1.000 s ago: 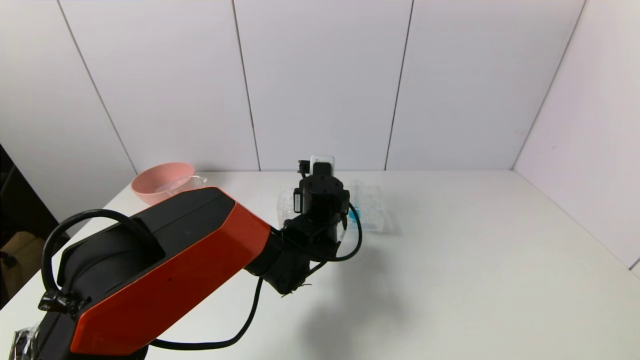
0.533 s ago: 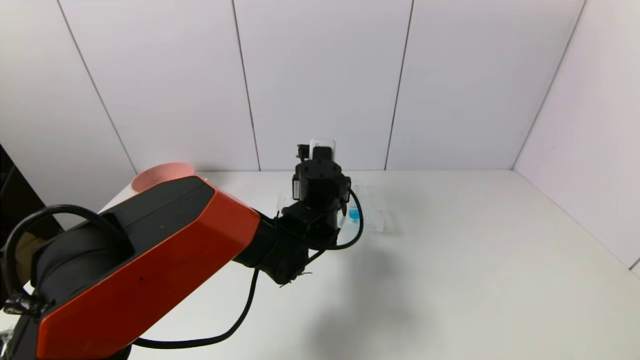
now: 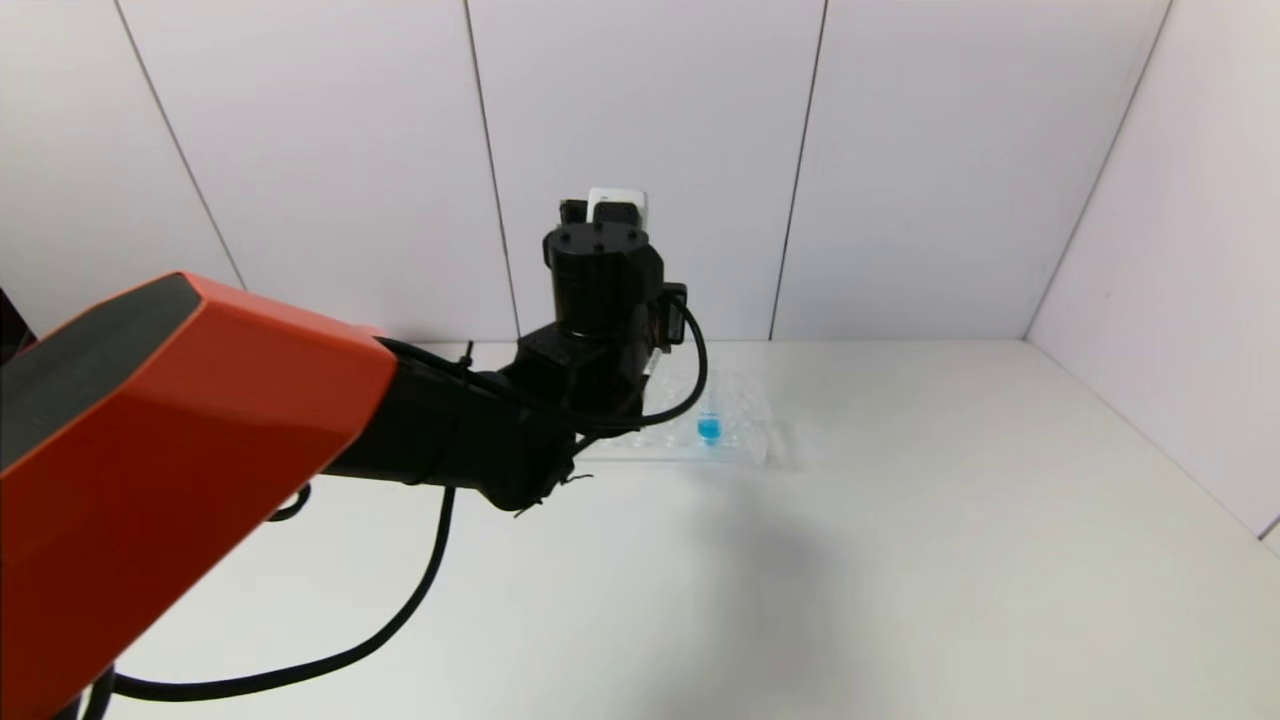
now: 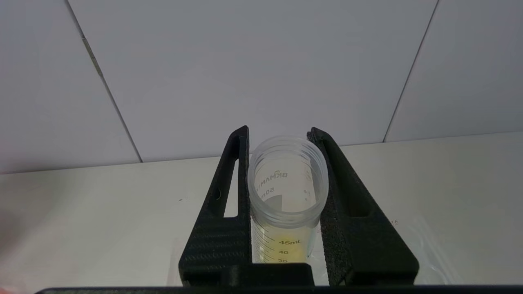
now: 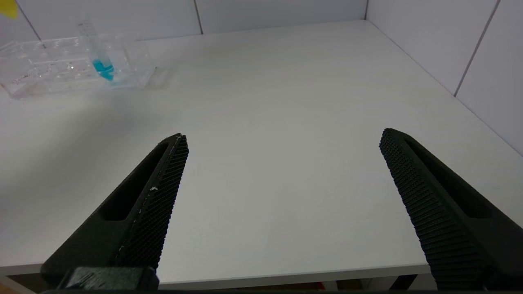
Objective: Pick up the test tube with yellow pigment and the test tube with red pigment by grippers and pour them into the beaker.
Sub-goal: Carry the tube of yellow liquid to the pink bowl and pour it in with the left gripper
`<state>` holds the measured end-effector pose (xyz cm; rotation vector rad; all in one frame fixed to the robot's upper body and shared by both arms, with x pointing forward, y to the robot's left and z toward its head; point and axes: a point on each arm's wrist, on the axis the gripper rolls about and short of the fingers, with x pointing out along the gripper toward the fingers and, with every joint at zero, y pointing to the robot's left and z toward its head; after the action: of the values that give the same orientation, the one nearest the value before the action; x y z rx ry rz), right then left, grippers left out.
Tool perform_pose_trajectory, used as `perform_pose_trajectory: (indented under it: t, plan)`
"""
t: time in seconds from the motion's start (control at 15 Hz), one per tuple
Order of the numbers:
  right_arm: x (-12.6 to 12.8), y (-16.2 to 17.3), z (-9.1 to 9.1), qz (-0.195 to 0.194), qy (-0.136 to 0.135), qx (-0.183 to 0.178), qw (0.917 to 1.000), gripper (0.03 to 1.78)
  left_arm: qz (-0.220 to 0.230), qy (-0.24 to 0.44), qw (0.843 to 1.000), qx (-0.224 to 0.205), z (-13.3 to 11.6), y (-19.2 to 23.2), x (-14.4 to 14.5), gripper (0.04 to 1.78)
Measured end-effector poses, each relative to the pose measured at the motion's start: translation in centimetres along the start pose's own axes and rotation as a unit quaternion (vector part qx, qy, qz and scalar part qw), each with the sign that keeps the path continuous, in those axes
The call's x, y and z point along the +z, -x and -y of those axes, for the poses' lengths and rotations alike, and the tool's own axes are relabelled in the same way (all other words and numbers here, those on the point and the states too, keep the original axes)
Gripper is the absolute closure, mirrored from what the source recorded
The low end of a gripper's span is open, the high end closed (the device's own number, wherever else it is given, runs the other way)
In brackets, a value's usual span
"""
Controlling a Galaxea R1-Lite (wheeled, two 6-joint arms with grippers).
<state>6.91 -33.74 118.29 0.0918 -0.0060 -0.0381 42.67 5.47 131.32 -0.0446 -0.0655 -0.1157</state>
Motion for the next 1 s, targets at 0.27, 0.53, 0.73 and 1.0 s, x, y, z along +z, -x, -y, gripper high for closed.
perform_pose_trajectory:
  t: [0.27,0.53,0.73,1.0]
  plan:
    - [0.0,0.0,0.0,0.000,0.000,0.000,1.0000,0.10,-0.051,-0.030,0.997,-0.040,-6.8,1.2,1.9,1.34]
    - [0.0,0.0,0.0,0.000,0.000,0.000,1.0000,0.10,-0.107,-0.032,0.990,-0.082,-16.6,3.3,3.2,1.34]
    - [0.0,0.0,0.0,0.000,0.000,0.000,1.0000,0.10,-0.129,-0.039,0.984,-0.114,-22.5,5.4,4.2,1.34]
    - [0.0,0.0,0.0,0.000,0.000,0.000,1.0000,0.10,-0.155,-0.063,0.975,-0.144,-28.9,7.8,4.4,1.34]
